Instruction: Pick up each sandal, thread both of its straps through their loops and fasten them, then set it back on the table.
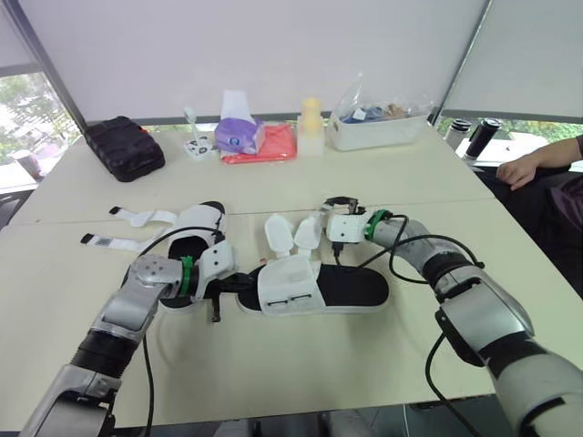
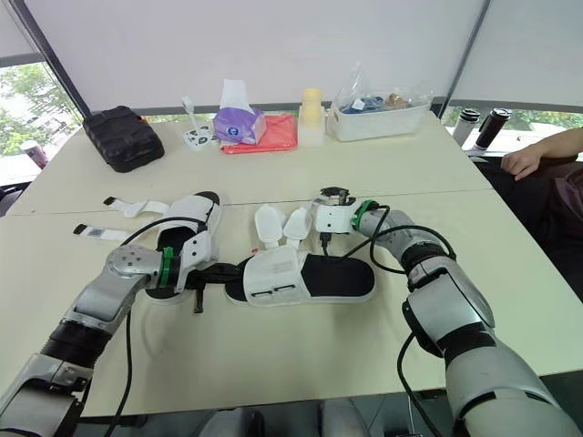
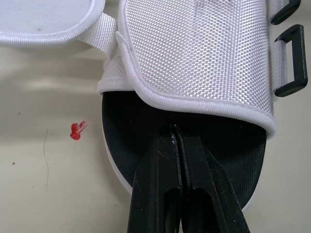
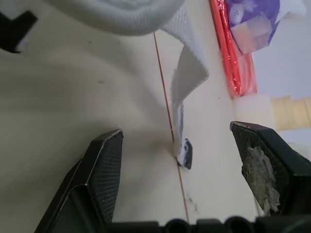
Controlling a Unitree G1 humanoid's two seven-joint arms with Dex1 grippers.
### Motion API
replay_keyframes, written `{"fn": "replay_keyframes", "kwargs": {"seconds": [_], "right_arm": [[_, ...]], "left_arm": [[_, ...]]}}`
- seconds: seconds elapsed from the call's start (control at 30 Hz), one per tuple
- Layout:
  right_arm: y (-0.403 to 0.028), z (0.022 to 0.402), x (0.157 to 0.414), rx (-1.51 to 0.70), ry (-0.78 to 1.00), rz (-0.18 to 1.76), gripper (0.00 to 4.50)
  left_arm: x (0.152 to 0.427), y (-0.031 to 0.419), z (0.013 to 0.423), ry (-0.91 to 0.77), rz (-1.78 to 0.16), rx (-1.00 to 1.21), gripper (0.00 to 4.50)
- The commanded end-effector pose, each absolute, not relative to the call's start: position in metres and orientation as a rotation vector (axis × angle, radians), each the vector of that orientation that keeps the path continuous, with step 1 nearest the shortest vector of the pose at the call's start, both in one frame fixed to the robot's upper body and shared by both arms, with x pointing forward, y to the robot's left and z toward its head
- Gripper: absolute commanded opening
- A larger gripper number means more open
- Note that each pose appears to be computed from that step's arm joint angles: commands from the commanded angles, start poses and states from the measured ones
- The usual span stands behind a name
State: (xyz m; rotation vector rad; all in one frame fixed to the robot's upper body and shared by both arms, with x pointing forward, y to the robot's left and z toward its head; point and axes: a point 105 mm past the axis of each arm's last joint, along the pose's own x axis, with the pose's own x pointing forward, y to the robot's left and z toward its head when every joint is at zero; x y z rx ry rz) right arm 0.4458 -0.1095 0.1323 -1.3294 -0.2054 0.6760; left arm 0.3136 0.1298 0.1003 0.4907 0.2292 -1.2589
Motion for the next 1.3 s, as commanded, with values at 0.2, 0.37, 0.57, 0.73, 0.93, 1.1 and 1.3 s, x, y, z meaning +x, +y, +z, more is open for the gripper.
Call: {"fn": "replay_keyframes", "kwargs": {"seconds": [0.2, 0.37, 0.57, 0.73, 0.93, 1.1, 1.3], "right_arm": [[-0.096, 0.158, 0.454, -1.41, -0.324, 0.584, 0.06], [-0.094, 0.157, 0.453, -1.443, -0.338, 0.6, 0.06], [-0.099, 0.169, 0.453, -1.452, -0.41, 0.554, 0.06], [-0.098, 0.201, 0.447, -1.469, -0.641, 0.439, 0.06], [-0.087, 0.227, 0.403, -1.59, -1.176, 0.413, 0.06], [-0.083, 0.223, 0.348, -1.662, -1.543, 0.454, 0.06], [-0.088, 0.21, 0.313, -1.643, -1.559, 0.502, 0.06]], "left_arm": [[0.306, 0.131, 0.093, 0.269, -1.244, 0.474, 0.0], [0.306, 0.131, 0.093, 0.267, -1.231, 0.47, 0.0], [0.305, 0.13, 0.093, 0.266, -1.223, 0.462, 0.0], [0.305, 0.128, 0.093, 0.263, -1.223, 0.458, 0.0], [0.305, 0.126, 0.093, 0.263, -1.23, 0.449, 0.0], [0.304, 0.127, 0.092, 0.274, -1.232, 0.429, 0.0], [0.306, 0.121, 0.092, 0.282, -1.258, 0.403, 0.0]]}}
